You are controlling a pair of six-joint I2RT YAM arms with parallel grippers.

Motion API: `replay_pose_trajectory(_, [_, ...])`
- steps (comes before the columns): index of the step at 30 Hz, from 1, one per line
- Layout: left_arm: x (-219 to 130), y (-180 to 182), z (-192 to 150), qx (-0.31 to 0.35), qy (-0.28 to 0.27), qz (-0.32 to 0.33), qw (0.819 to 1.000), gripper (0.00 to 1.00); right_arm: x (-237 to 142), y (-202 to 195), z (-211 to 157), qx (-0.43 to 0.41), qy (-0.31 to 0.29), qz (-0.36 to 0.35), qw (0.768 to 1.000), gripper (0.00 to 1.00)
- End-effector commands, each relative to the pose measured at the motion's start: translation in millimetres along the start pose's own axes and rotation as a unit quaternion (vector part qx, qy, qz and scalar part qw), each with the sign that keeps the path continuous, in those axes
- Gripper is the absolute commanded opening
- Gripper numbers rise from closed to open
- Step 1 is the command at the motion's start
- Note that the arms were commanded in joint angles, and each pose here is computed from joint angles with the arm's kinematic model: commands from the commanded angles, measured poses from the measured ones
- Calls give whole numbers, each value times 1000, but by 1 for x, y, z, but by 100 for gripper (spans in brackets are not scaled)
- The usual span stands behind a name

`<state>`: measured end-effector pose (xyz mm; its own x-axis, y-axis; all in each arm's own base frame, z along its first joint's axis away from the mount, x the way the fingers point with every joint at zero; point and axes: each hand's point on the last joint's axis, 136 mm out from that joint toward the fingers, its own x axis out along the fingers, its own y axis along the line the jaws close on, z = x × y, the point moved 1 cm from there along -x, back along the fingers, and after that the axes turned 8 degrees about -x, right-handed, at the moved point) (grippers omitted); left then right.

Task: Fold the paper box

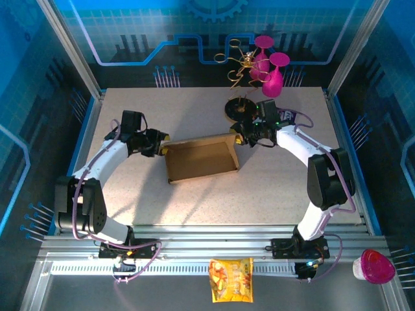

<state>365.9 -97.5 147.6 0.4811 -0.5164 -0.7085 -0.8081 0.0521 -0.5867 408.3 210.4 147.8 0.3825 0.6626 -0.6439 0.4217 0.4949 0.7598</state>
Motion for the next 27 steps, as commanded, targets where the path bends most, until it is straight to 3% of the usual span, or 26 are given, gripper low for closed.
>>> replay_pose_trajectory(1, [-7, 7, -7, 46, 22, 25, 998, 49, -1, -3, -11, -48, 20, -24, 998, 32])
replay_pose_trajectory(6, [-14, 23, -1, 81, 8, 58, 995, 58, -1, -13, -15, -73, 23, -44, 996, 32])
replay_pose_trajectory(10, [-20, 33, 6, 115, -12, 89, 989, 59, -1, -18, -19, -83, 22, -54, 995, 31])
replay_pose_trajectory(19, [-30, 42, 17, 188, -45, 134, 972, 54, -5, -29, -24, -116, 17, -86, 989, 33])
replay_pose_trajectory(27, [-18, 65, 19, 194, -31, 150, 969, 48, -12, -39, -24, -142, 1, -101, 985, 43])
